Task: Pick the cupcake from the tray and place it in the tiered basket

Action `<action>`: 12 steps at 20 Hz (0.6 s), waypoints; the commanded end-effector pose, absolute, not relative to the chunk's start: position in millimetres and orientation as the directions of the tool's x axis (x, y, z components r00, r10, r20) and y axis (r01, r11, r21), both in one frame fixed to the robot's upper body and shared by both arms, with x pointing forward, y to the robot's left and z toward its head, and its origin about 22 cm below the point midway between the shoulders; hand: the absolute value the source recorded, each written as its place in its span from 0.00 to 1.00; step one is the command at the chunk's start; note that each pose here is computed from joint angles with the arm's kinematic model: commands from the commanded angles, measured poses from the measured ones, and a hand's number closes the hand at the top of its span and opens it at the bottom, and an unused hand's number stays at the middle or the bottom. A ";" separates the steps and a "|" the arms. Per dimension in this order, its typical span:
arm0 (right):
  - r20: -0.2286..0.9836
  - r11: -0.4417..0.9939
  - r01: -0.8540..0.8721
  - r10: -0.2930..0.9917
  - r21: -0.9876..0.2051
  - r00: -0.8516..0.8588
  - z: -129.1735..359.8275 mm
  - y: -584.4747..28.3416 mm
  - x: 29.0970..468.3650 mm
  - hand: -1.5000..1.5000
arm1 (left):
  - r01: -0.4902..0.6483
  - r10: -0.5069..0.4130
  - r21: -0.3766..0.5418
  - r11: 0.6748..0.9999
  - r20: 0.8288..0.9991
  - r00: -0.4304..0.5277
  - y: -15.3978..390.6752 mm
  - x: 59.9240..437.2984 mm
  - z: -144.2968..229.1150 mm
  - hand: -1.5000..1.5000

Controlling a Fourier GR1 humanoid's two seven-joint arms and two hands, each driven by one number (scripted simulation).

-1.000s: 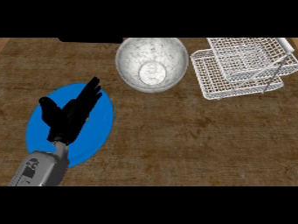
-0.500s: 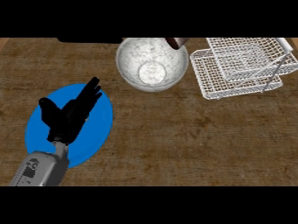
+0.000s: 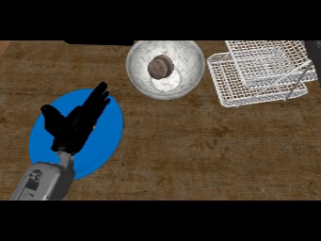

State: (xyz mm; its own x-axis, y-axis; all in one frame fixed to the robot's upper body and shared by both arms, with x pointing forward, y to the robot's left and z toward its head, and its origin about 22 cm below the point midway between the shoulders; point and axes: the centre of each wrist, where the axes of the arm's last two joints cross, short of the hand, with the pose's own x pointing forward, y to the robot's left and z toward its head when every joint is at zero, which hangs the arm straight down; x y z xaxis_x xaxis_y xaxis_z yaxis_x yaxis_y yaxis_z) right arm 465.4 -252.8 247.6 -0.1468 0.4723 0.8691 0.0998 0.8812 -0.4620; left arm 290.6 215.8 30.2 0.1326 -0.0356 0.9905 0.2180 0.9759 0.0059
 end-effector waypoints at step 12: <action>0.939 0.902 0.393 0.276 -0.179 -0.206 263.4 -283.5 470.0 0.00 | 0.183 -0.033 0.003 0.983 0.986 0.164 205.1 284.4 23.8 0.50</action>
State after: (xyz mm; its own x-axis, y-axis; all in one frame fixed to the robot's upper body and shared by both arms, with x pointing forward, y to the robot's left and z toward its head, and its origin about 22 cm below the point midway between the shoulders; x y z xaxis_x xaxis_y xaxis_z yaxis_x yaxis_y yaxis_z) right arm 473.0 -259.9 258.1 -0.2464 0.3624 0.8989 0.3144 0.9072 -0.2796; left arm 287.3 209.4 29.4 0.1494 -0.0387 0.9880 0.2030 0.9792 0.0076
